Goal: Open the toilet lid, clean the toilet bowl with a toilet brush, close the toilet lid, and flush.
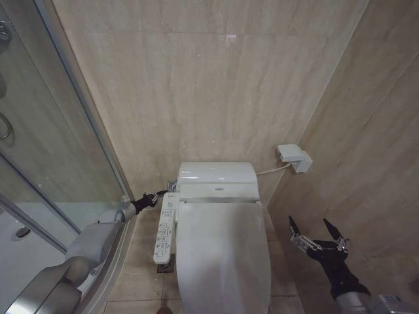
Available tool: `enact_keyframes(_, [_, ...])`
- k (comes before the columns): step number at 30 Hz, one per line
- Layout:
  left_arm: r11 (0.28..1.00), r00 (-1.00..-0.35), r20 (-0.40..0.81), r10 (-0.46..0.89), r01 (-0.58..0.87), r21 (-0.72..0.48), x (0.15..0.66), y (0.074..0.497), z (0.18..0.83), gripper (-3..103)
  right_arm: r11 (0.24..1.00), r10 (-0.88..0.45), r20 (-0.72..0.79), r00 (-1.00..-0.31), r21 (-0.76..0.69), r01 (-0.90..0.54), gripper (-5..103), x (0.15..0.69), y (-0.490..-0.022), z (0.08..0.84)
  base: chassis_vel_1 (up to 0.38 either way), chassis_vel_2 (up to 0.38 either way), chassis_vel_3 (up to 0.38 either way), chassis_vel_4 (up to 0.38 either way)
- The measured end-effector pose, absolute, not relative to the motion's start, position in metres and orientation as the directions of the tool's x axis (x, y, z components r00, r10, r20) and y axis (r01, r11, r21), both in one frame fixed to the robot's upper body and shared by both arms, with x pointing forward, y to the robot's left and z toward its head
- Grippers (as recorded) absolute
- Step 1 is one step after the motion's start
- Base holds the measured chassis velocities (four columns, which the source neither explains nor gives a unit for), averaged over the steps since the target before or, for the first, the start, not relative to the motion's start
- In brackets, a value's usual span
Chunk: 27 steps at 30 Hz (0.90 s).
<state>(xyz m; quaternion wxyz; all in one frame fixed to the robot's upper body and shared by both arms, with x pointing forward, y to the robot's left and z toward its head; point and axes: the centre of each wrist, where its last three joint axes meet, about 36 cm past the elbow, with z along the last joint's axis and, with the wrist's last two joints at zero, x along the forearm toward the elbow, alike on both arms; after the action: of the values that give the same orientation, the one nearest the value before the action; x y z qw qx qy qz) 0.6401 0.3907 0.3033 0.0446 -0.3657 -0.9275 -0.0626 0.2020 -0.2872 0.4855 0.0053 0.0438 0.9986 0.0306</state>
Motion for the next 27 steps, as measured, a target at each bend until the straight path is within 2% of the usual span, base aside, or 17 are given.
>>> enact_keyframes(1, [0.725,-0.728,0.129,0.673,0.684,0.083,0.64,0.391,0.303,0,0.994,0.088,-0.008,-0.996,0.062,0.087,100,0.202,-0.287,0.486,0.0,0.0,0.0,0.0])
enact_keyframes(4, [0.794,-0.799,0.037,0.6,0.601,0.093,0.639,0.37,0.316,0,0.994,0.088,-0.008,-0.996,0.062,0.087,100,0.202,-0.287,0.486,0.0,0.0,0.0,0.0])
enact_keyframes(5, [0.794,-0.799,0.037,0.6,0.601,0.093,0.639,0.37,0.316,0,0.994,0.088,-0.008,-0.996,0.062,0.087,100,0.202,-0.287,0.486,0.0,0.0,0.0,0.0])
enact_keyframes(8, [0.877,-0.877,-0.054,0.477,0.472,0.084,0.632,0.343,0.331,0,0.994,0.088,-0.008,-0.996,0.062,0.087,100,0.202,-0.287,0.486,0.0,0.0,0.0,0.0])
enact_keyframes(9, [0.877,-0.877,-0.054,0.477,0.472,0.084,0.632,0.343,0.331,0,0.994,0.088,-0.008,-0.996,0.062,0.087,100,0.202,-0.287,0.486,0.0,0.0,0.0,0.0])
enact_keyframes(12, [0.975,-0.972,-0.075,0.221,0.219,0.043,0.614,0.3,0.35,0,0.994,0.088,-0.008,-0.996,0.062,0.087,100,0.202,-0.287,0.486,0.0,0.0,0.0,0.0])
enact_keyframes(13, [0.975,-0.972,-0.075,0.221,0.219,0.043,0.614,0.3,0.35,0,0.994,0.088,-0.008,-0.996,0.062,0.087,100,0.202,-0.287,0.486,0.0,0.0,0.0,0.0])
enact_keyframes(16, [0.996,-0.995,-0.053,0.083,0.084,-0.025,0.591,0.266,0.37,0,0.994,0.088,-0.008,-0.996,0.062,0.087,100,0.202,-0.287,0.486,0.0,0.0,0.0,0.0])
enact_keyframes(19, [0.999,-0.998,-0.059,0.02,0.023,-0.046,0.574,0.255,0.38,0,0.994,0.088,-0.008,-0.996,0.062,0.087,100,0.202,-0.287,0.486,0.0,0.0,0.0,0.0])
enact_keyframes(27, [0.999,-0.997,-0.075,-0.028,-0.026,-0.034,0.529,0.264,0.411,0,0.994,0.088,-0.008,-0.996,0.062,0.087,100,0.202,-0.287,0.486,0.0,0.0,0.0,0.0])
